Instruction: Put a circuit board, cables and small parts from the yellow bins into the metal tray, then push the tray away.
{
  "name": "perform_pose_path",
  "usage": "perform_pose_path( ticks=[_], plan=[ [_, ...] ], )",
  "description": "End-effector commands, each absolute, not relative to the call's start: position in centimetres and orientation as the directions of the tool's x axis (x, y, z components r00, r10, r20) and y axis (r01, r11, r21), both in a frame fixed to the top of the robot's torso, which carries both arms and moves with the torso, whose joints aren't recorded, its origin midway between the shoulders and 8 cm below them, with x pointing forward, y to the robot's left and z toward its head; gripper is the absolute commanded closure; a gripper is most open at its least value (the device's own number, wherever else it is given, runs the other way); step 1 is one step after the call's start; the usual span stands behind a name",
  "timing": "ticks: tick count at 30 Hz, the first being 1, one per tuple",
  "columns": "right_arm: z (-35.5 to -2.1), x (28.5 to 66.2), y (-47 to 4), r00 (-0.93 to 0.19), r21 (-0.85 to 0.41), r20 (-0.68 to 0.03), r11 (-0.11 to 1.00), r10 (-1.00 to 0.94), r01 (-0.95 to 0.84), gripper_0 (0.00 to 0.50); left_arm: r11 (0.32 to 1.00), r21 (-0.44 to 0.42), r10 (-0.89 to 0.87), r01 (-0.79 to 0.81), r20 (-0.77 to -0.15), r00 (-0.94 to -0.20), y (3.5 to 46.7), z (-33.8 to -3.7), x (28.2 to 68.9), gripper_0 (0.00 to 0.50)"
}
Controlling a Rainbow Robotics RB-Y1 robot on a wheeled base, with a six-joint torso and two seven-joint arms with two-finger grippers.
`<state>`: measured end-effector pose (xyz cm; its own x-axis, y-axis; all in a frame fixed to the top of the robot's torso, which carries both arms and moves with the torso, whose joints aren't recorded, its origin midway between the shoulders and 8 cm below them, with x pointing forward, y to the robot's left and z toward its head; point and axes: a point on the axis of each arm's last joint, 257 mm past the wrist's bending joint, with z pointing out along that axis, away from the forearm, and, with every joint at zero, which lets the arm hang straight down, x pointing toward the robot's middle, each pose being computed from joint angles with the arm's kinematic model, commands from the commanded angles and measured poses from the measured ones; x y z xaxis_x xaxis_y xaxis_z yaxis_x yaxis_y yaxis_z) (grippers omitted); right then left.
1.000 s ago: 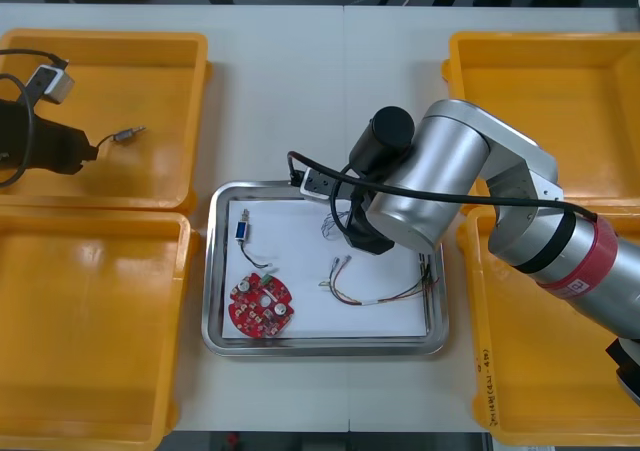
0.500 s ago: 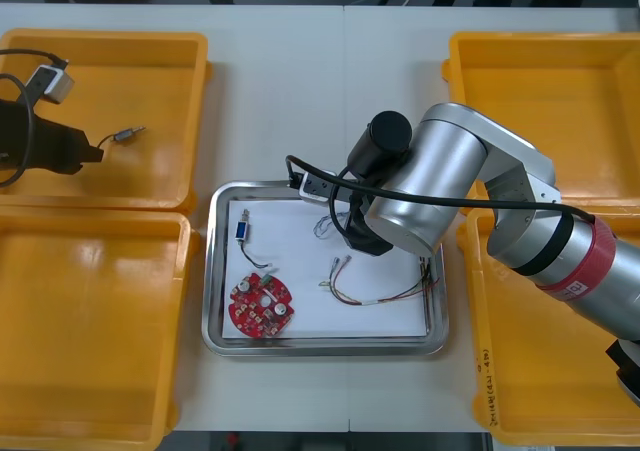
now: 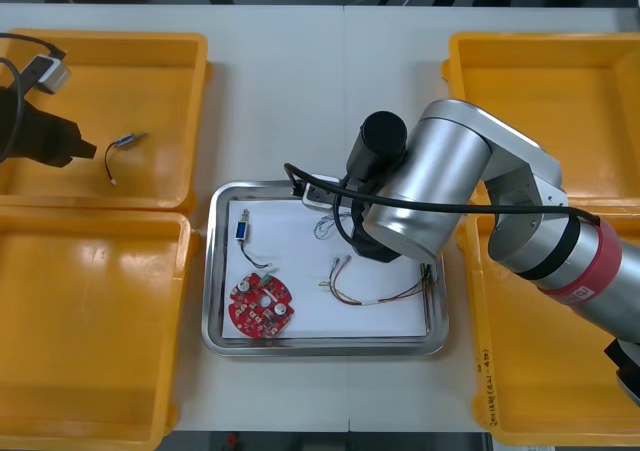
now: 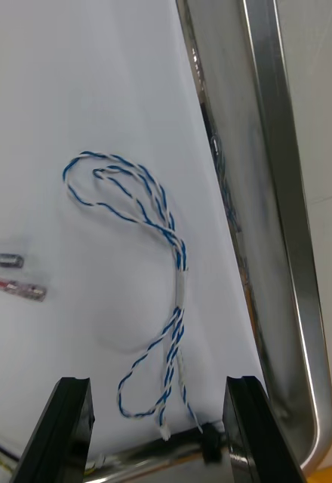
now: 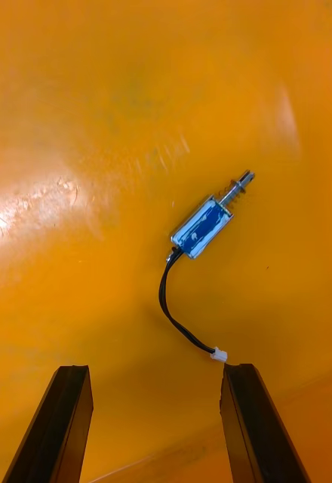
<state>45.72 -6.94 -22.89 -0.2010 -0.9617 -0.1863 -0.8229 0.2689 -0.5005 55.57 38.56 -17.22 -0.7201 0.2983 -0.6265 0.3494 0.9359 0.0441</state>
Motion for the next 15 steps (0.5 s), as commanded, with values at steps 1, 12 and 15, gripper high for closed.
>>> perform_pose_path(
  ticks=[1,12,15],
  plan=[
    [-18.9,44.8,-5.8,-0.209,-0.525,-0.226,0.300,-0.951,-0.796,0.000,0.961,0.055,0.236,0.270,-0.674,-0.701,39.9,-11.0,56.9,0.000],
    [-13.9,43.5,-7.7,-0.283,-0.470,-0.282,0.390,-0.917,-0.792,0.000,0.942,0.094,0.310,0.323,-0.619,-0.722,38.5,-9.1,56.4,0.000],
    [-12.0,43.8,-8.6,-0.289,-0.480,-0.324,0.420,-0.901,-0.770,0.000,0.918,0.142,0.378,0.371,-0.600,-0.705,37.8,-8.8,56.7,0.000]
  ],
)
